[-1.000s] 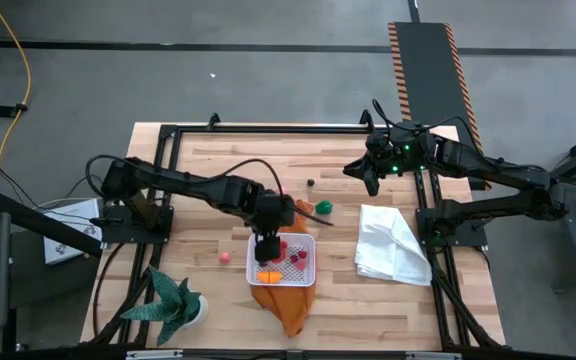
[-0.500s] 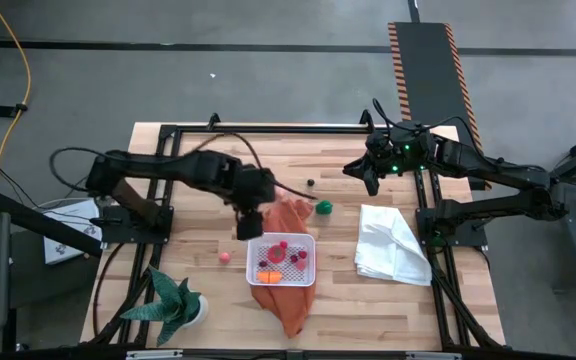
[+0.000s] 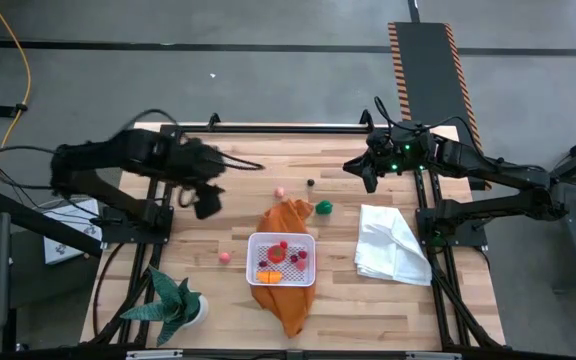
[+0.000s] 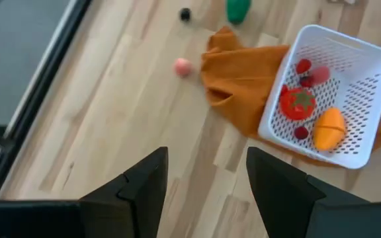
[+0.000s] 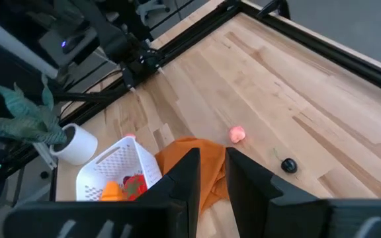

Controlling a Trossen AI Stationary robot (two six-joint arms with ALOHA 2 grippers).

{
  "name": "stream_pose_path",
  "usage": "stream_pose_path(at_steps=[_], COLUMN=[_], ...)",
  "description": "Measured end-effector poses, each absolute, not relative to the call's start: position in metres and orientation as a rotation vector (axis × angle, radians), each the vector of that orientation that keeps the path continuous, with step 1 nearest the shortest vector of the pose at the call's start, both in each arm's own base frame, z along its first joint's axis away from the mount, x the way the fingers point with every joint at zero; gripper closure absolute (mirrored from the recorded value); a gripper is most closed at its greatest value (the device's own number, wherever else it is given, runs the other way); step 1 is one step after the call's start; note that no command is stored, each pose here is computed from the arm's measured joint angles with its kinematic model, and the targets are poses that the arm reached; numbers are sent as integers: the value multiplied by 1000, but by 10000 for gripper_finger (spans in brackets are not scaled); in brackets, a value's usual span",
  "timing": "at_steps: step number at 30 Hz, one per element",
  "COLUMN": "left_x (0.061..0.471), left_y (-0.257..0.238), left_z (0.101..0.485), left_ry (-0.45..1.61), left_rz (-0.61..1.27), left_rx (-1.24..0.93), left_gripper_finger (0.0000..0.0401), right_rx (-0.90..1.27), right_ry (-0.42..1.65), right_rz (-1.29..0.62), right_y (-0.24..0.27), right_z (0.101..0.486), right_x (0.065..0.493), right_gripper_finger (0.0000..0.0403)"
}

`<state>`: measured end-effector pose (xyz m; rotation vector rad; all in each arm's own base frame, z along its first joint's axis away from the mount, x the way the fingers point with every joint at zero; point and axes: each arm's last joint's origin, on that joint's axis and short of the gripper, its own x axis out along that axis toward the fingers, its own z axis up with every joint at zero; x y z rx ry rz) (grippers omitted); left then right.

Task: Pick and placing Produce into tupperware
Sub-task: Put the bottom pink peach into the white basket

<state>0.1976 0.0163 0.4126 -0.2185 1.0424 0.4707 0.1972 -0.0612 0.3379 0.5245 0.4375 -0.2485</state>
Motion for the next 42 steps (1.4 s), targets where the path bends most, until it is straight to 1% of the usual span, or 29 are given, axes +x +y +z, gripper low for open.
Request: stream_pose_path(at_steps=[5, 10, 16, 24, 32, 36, 42], left_x=[154, 113, 90, 84, 98, 101, 90], left_y=[15, 13, 10, 6, -1, -4, -6], left_z=[414, 398, 370, 315, 257, 240, 232], left_ry=[949, 860, 727, 730, 695, 675, 691], left_rz=[515, 543, 470, 335, 85, -24, -68], left_rx=[-286, -377, -476, -573, -700, -739, -738], left_gripper_finger=[214, 215, 215, 215, 215, 215, 215], right_rx=[547, 564, 579, 649, 732, 772, 812], right_ry=[430, 414, 382, 362, 342, 332, 320], right_rz=[-275, -300, -314, -371, -425, -438, -455], right_y=[-62, -63, -63, -64, -65, -65, -66], right_z=[338, 339, 341, 341, 340, 340, 340], right_x=[197, 197, 198, 198, 198, 198, 197], right_gripper_finger=[340, 340, 340, 340, 340, 340, 340])
